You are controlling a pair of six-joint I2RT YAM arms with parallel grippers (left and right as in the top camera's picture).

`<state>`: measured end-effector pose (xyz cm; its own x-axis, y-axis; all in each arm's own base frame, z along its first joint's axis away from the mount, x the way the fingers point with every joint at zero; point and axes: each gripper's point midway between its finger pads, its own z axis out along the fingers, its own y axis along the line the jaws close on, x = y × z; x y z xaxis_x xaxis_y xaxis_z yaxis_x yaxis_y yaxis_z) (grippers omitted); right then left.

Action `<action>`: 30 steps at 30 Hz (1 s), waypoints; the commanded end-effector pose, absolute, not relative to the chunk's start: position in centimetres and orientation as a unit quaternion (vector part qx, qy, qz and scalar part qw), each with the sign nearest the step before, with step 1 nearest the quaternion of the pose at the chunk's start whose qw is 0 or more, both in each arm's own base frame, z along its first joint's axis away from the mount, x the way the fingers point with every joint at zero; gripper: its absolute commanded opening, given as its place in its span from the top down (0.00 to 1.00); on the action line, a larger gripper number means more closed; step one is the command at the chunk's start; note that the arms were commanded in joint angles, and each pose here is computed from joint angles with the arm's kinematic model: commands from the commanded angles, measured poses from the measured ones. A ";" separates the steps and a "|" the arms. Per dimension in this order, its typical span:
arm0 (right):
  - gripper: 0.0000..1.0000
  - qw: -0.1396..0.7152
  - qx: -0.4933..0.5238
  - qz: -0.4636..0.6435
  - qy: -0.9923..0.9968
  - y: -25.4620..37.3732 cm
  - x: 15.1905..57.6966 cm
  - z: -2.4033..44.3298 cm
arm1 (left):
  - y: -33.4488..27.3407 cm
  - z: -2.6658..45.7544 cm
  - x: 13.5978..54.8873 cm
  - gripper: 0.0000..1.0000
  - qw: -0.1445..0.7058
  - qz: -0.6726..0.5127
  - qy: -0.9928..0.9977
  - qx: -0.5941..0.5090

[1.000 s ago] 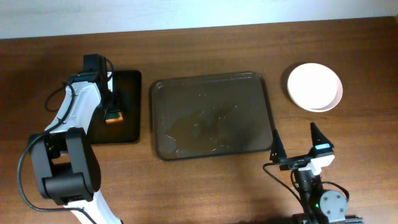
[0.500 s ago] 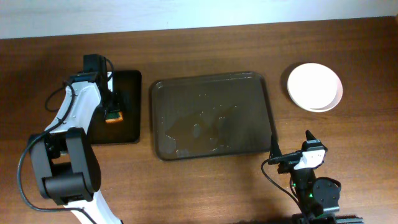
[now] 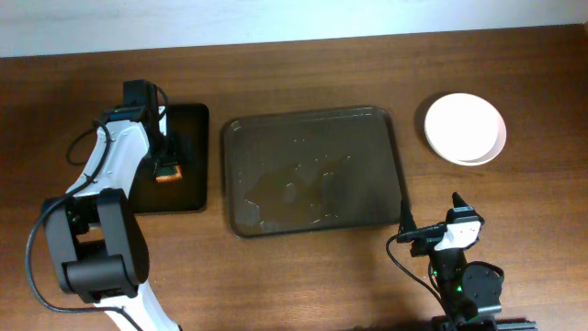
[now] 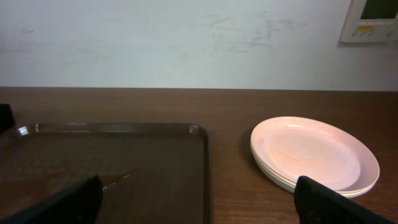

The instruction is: Clean dirty plates on tray and stack at the side

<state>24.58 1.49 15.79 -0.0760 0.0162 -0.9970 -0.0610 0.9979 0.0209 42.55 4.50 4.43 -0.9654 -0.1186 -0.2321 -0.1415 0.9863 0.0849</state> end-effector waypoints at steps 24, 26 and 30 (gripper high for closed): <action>0.02 0.678 -0.014 0.022 0.735 1.4 24.6 15.5 | 4.5 2.4 42.1 0.00 0.089 0.047 0.993 -0.064; 0.02 0.678 -0.014 0.022 0.735 1.4 24.6 15.5 | 4.5 2.4 42.0 0.00 0.089 0.048 0.993 -0.064; 0.02 0.678 -0.014 0.022 0.735 1.4 24.6 15.5 | 5.1 2.9 41.8 0.00 0.089 0.064 0.992 -0.067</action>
